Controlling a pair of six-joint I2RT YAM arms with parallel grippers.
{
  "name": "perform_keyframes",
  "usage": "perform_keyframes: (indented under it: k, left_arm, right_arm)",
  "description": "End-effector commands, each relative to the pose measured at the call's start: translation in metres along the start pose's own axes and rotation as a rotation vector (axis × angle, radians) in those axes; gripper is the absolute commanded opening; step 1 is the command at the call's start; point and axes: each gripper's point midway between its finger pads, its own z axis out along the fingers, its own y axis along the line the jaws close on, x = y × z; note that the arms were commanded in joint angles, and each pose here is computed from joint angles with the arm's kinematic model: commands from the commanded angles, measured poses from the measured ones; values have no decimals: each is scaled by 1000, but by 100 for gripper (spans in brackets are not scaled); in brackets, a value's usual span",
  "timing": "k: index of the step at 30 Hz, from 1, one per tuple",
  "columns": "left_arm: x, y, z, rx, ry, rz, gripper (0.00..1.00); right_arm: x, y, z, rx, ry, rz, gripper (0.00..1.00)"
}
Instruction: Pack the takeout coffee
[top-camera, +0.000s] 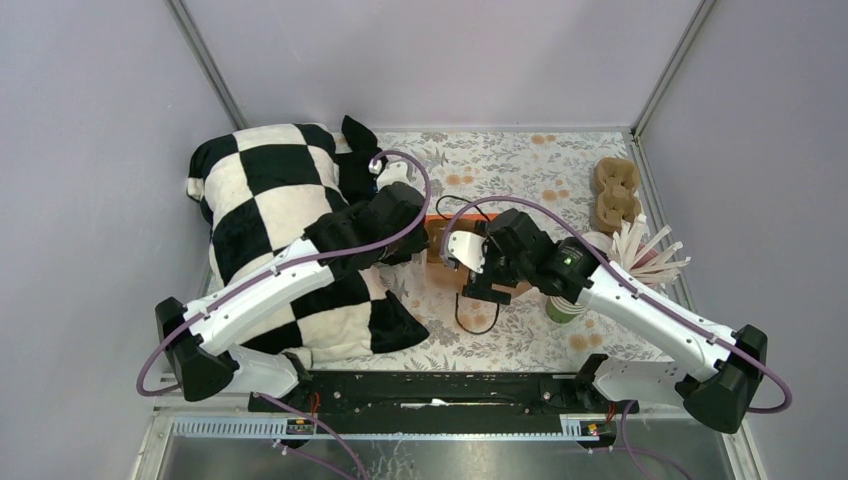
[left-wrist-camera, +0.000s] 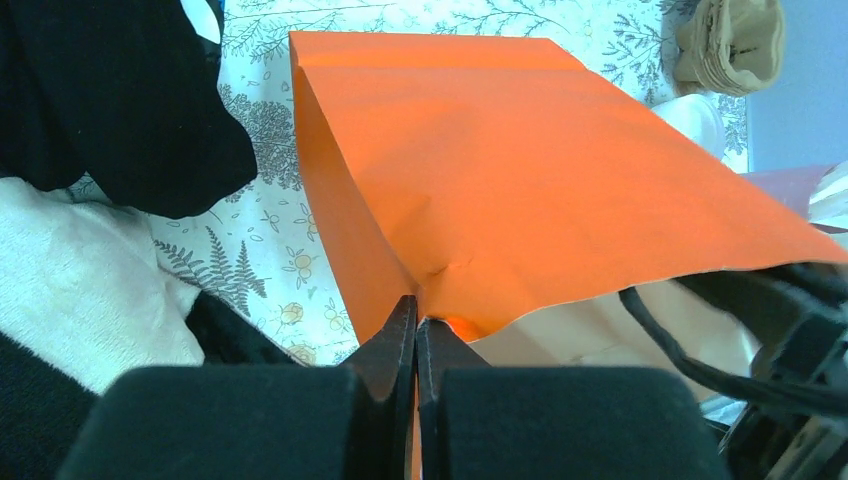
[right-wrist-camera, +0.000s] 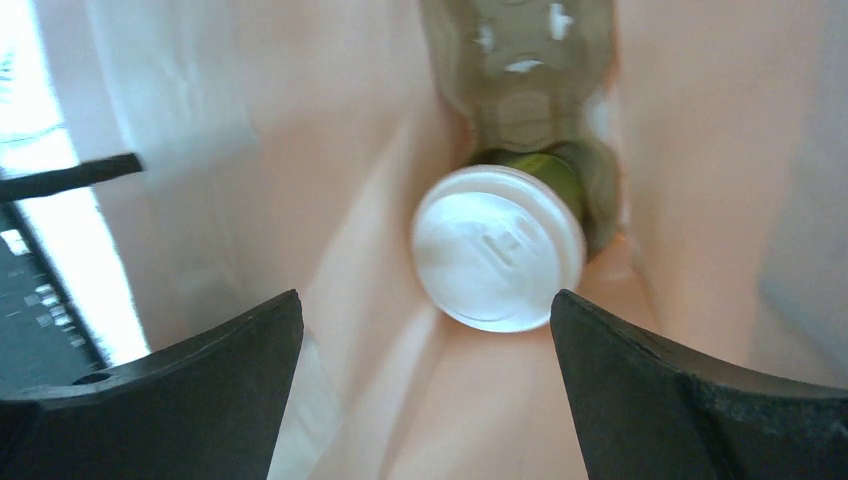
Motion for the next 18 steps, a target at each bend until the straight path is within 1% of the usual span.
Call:
perform_keyframes:
  k: [1, 3, 7, 10, 12, 16, 18]
  left_arm:
    - [-14, -14, -12, 2, 23, -44, 0]
    - [-16, -17, -15, -22, 49, -52, 0]
    - [-14, -11, -17, -116, 111, -64, 0]
    - [-14, -12, -22, -137, 145, -91, 0]
    - [-14, -14, -23, -144, 166, -101, 0]
    - [-13, -16, -23, -168, 206, -93, 0]
    - [-13, -17, -24, -182, 222, -87, 0]
  right_arm:
    - [-21, 34, -23, -178, -42, 104, 100]
    - [-34, 43, -38, -225, -76, 143, 100]
    - [-70, 46, -76, -293, -191, 241, 100]
    - [-98, 45, -104, -344, -282, 307, 100]
    - [-111, 43, -117, -364, -317, 346, 100]
    - [-121, 33, -118, -323, -336, 426, 100]
    - [-125, 18, -123, -254, -346, 476, 100]
